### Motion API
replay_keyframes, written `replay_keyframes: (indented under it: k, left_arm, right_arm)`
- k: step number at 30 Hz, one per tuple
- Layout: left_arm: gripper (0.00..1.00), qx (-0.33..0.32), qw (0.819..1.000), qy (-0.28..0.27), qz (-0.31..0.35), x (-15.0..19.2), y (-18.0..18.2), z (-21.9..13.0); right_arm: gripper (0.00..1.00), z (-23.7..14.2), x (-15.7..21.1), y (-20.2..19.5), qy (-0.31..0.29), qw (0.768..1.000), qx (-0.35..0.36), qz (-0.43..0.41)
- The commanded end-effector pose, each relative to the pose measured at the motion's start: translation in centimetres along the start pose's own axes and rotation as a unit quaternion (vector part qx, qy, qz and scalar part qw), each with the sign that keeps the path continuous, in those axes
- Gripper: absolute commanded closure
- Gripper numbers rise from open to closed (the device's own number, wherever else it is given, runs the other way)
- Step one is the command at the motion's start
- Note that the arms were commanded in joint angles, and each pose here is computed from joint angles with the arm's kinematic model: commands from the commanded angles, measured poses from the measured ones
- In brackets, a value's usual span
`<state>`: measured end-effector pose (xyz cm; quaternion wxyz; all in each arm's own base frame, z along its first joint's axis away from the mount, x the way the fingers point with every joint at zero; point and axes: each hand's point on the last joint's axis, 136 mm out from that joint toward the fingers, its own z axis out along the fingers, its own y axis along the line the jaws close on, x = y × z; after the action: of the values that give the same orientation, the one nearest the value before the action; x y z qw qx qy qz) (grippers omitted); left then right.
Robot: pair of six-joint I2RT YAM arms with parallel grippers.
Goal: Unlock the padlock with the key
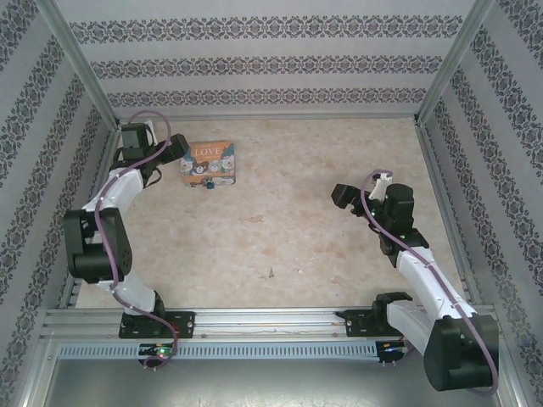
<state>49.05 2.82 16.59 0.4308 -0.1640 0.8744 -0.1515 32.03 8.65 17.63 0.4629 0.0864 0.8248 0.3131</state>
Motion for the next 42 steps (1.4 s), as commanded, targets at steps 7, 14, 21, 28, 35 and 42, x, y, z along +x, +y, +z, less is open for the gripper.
replay_keyframes:
  k: [7,14,21,28,35,42]
  left_arm:
    - [0.11,0.079,0.991,0.089,-0.059,2.2,-1.1,4.9]
    - [0.21,0.076,0.987,0.120,-0.076,4.2,-0.3,6.6]
    - [0.34,0.073,0.979,0.168,-0.094,7.0,0.4,7.1]
    - [0.46,0.069,0.972,0.197,-0.104,9.7,0.6,6.5]
    - [0.49,0.066,0.966,0.208,-0.135,12.5,-0.1,5.0]
    - [0.50,0.074,0.964,0.208,-0.148,15.4,-2.0,3.2]
  right_arm:
    - [0.02,0.0,0.5,0.1,0.009,1.000,0.012,0.009]
    - [0.02,0.3,0.2,0.4,0.013,1.000,0.015,0.002]
    - [0.02,0.5,0.2,0.5,0.020,1.000,0.017,-0.008]
    - [0.02,0.6,0.2,0.6,0.028,0.999,0.016,-0.017]
    - [0.02,0.7,0.6,0.5,0.036,0.999,0.015,-0.012]
    - [0.01,0.8,1.0,0.8,0.045,0.999,0.007,-0.014]
